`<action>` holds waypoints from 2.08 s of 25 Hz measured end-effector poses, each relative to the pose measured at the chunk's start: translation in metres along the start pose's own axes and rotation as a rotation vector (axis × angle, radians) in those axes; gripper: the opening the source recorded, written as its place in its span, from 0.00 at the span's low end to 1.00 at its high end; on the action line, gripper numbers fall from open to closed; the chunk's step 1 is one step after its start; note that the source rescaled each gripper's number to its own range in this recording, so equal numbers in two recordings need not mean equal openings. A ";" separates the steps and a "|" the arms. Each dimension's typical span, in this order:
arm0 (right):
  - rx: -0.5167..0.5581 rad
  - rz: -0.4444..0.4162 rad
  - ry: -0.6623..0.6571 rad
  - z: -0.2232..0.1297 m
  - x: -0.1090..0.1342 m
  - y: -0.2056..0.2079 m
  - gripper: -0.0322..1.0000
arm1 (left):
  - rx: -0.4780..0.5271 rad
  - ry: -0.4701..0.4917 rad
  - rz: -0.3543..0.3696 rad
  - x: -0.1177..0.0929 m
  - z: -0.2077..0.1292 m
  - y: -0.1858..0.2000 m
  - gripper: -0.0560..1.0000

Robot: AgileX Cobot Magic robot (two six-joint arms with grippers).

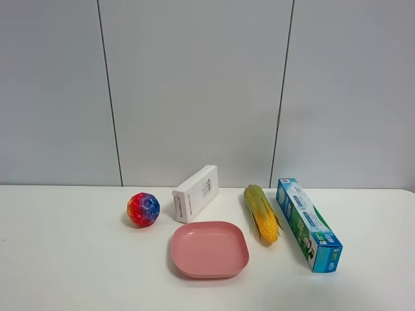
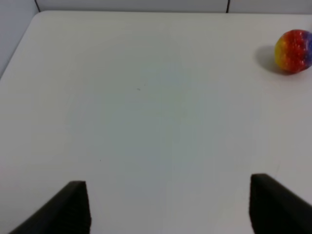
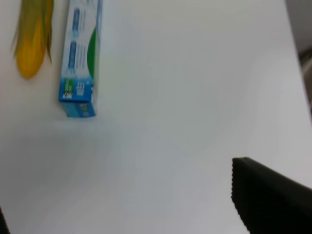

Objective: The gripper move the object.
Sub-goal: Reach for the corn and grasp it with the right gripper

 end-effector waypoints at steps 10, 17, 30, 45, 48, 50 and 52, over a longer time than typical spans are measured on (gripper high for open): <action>0.126 0.168 -0.007 0.065 0.053 -0.116 0.96 | 0.000 0.000 0.000 0.000 0.000 0.000 1.00; 0.307 0.008 -0.062 0.103 0.073 -0.181 0.88 | 0.000 0.000 0.000 0.000 0.000 0.000 1.00; 0.369 -0.072 0.010 0.104 0.106 -0.289 0.86 | 0.000 0.000 0.000 0.000 0.000 0.000 1.00; 0.290 -0.038 -0.061 0.080 0.122 -0.366 0.86 | 0.000 0.000 0.000 0.000 0.000 0.000 1.00; 0.267 -0.038 -0.074 0.077 0.124 -0.376 0.86 | 0.000 0.000 0.000 0.000 0.000 0.000 1.00; 0.261 -0.050 -0.070 0.075 0.122 -0.380 0.86 | 0.000 0.000 0.000 0.000 0.000 0.000 1.00; 0.254 -0.061 -0.086 0.074 0.121 -0.383 0.85 | 0.000 0.000 0.000 0.000 0.000 0.000 1.00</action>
Point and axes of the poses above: a point on each arm's last joint axis where the gripper is mounted, y pointing back along that axis away from the gripper, x along the wrist's bending axis when the last joint is at zero, z = x × y, the point moved 3 cm from there along -y, pointing out along that axis toward the gripper, and after that the axes turned 5 degrees about -y, right-handed, at the moved point
